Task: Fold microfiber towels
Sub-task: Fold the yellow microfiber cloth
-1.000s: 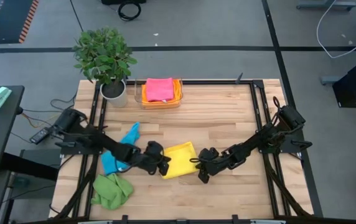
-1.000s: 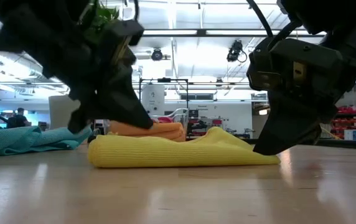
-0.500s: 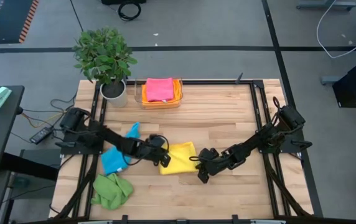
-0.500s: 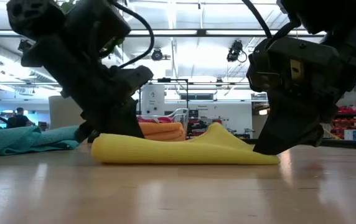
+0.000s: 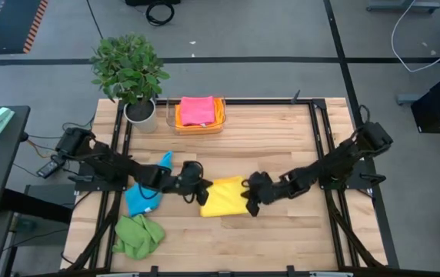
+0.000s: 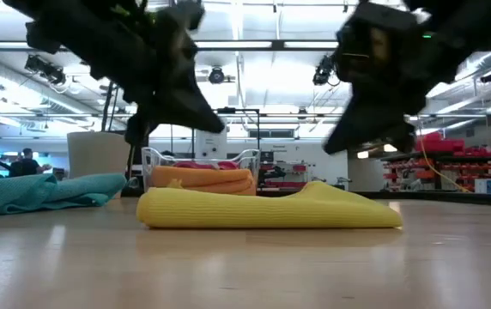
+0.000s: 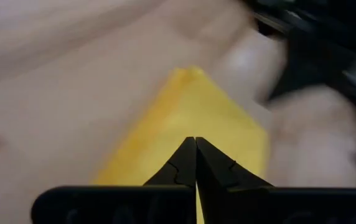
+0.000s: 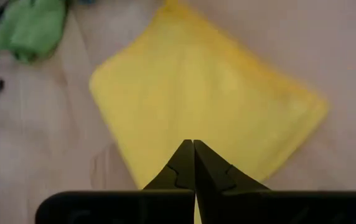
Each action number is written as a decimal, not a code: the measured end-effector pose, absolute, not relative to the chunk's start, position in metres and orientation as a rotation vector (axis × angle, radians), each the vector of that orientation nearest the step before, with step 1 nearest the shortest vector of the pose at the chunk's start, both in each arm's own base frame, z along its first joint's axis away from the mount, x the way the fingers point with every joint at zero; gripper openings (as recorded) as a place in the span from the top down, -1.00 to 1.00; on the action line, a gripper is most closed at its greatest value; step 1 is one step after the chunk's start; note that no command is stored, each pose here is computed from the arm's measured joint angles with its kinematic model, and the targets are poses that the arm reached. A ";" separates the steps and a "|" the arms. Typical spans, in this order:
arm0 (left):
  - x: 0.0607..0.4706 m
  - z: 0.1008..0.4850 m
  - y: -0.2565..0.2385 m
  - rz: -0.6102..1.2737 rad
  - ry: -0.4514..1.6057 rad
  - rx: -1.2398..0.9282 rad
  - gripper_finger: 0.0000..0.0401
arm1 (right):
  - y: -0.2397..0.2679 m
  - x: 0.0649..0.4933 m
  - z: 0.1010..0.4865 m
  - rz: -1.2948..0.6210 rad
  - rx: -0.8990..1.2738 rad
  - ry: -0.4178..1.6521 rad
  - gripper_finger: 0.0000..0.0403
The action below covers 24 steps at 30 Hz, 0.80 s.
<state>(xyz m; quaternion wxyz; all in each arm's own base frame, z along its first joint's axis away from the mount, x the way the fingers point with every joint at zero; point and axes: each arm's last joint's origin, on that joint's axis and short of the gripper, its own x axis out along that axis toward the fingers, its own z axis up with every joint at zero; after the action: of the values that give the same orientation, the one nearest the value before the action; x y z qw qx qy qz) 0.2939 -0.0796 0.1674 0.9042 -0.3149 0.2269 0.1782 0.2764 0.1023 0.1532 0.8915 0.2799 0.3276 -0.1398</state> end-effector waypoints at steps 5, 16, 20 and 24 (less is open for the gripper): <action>0.289 0.166 -0.110 0.185 0.534 -0.679 0.98 | 0.072 0.287 0.152 -0.302 0.579 0.696 0.99; 0.283 0.115 -0.140 0.257 0.663 -0.743 0.97 | 0.037 0.293 0.142 -0.345 0.523 0.769 0.99; 0.283 0.103 -0.143 0.280 0.684 -0.761 0.98 | 0.035 0.293 0.136 -0.350 0.517 0.794 0.99; 0.282 0.102 -0.145 0.287 0.684 -0.763 0.96 | 0.035 0.295 0.123 -0.360 0.509 0.832 0.99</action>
<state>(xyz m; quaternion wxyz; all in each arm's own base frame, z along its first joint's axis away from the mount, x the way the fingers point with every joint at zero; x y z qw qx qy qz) 0.2817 -0.1451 0.1017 0.8618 -0.3637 0.3261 0.1367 0.2951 0.0354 0.1235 0.8680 0.2430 0.3976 -0.1718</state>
